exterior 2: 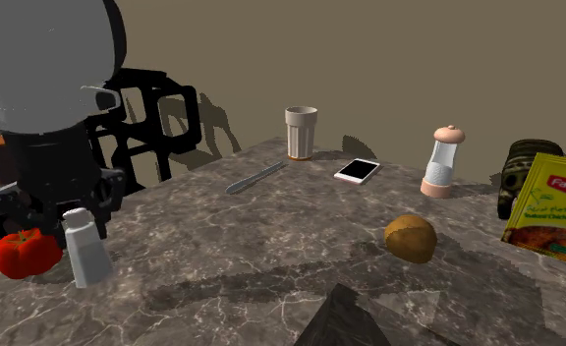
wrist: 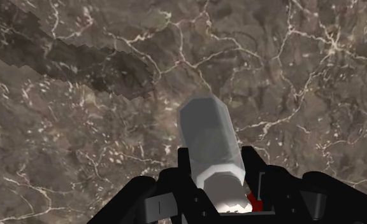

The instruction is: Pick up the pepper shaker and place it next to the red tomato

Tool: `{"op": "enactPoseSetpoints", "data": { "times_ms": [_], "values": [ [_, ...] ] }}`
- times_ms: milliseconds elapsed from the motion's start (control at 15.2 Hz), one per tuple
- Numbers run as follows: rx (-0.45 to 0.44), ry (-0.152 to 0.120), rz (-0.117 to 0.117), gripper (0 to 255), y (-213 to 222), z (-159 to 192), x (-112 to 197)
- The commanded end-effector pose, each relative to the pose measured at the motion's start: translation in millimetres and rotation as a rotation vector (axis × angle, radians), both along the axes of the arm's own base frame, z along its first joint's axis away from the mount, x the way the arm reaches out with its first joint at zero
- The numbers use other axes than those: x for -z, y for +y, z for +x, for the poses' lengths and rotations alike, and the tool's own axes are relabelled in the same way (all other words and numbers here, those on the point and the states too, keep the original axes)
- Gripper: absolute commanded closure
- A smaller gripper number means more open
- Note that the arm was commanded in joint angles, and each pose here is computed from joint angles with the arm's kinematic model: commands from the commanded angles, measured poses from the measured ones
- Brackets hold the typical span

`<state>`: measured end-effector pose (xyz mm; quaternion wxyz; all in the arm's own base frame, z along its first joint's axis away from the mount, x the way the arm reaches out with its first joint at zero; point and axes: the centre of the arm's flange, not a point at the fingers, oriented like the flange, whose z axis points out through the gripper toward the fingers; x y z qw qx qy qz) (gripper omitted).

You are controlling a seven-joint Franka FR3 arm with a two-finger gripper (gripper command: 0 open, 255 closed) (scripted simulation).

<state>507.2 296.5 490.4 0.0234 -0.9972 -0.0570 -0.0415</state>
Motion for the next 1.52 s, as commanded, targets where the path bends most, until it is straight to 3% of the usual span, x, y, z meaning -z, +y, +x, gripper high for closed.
{"op": "enactPoseSetpoints", "data": {
  "times_ms": [0,396,924,990,1320,1452],
  "values": [
    [0.0,0.0,0.0,255,0.4,0.5,11.2],
    [0.0,0.0,0.0,255,0.4,0.5,42.9],
    [0.0,0.0,0.0,255,0.4,0.5,44.3],
    [0.0,0.0,0.0,0,0.4,0.5,44.3],
    [0.0,0.0,0.0,0,0.3,0.5,44.3],
    [0.0,0.0,0.0,0,-1.0,-1.6,18.0]
  ]
}}
